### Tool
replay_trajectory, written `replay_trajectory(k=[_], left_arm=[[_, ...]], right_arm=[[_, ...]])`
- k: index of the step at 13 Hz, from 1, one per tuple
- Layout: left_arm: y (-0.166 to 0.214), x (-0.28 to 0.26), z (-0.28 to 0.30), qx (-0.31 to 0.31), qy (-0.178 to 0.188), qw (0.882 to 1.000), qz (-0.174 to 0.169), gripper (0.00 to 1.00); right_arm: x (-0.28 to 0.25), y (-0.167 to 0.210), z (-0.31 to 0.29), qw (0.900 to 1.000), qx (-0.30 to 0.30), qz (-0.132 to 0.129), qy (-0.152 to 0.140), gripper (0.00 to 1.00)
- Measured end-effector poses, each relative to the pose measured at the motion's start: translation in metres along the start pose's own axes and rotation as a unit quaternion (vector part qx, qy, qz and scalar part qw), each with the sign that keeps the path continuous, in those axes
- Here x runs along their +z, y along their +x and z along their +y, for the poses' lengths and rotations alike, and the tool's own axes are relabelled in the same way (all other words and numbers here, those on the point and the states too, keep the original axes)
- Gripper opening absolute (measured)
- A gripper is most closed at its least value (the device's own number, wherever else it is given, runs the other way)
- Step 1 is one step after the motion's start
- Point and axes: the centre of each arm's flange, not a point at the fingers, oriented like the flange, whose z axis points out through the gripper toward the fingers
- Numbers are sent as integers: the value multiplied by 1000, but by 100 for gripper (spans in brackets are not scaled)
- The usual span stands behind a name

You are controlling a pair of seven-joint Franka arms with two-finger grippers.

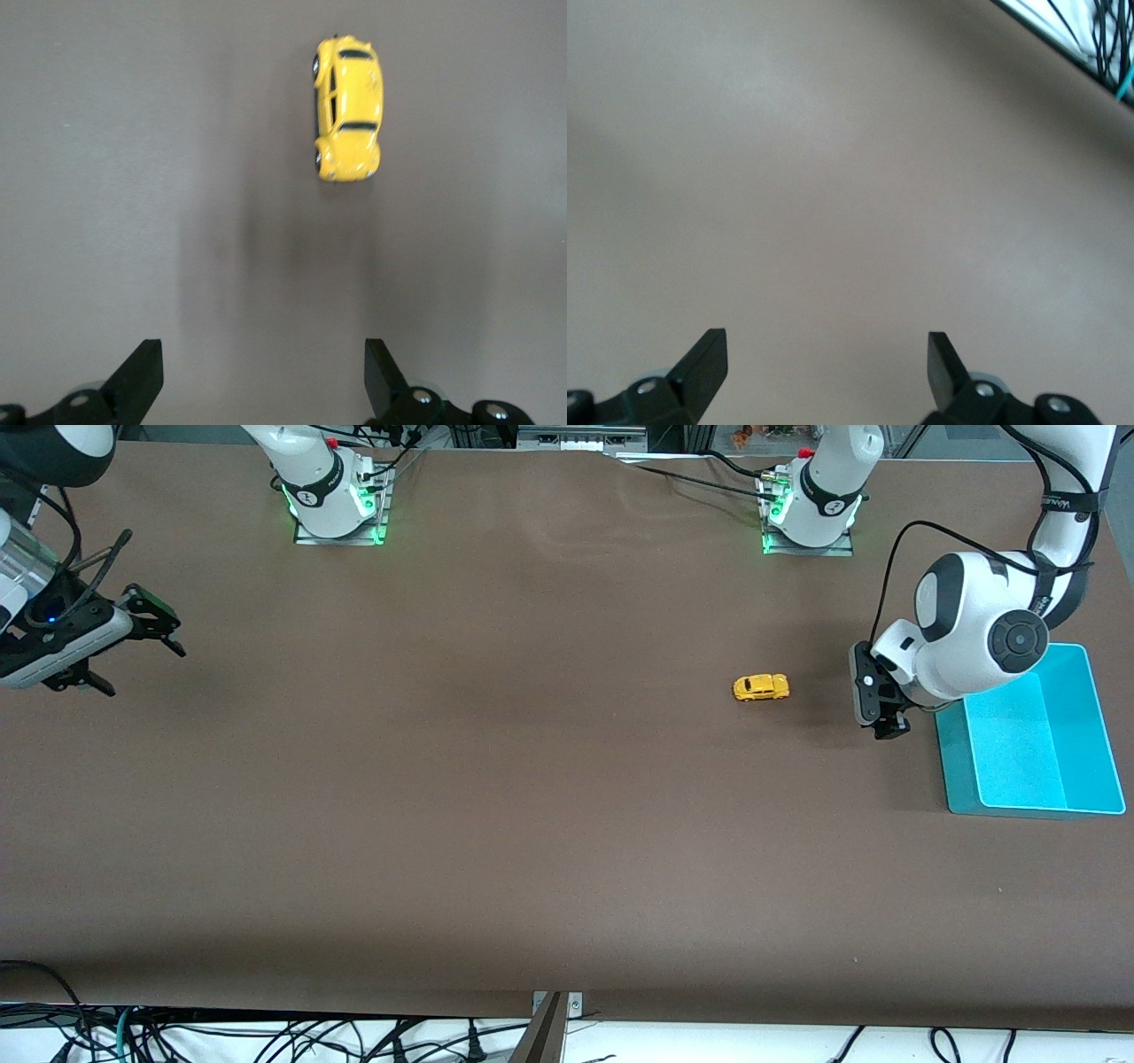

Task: Wind and store yellow beetle car
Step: 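Lower the left gripper over the car and close on it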

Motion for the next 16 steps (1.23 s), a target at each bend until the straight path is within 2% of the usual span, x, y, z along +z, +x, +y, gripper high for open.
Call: replay_trajectory(k=[1, 3, 5, 12, 16], left_arm=[[9, 3, 4, 9, 1, 1000, -1, 100], [31, 10, 10, 30, 8, 1000, -2, 100], [52, 22, 18, 42, 17, 999, -3, 100], [129, 51, 54, -6, 26, 1000, -6, 100], [130, 75, 71, -16, 38, 999, -4, 100]], right_arm=[[-2, 1, -8, 999, 46, -9, 5, 100], [-12, 1, -22, 990, 138, -27, 11, 100], [-21, 1, -31, 983, 178, -33, 11, 100], [-23, -1, -32, 981, 189, -35, 11, 100], [-21, -1, -32, 981, 189, -37, 11, 100]])
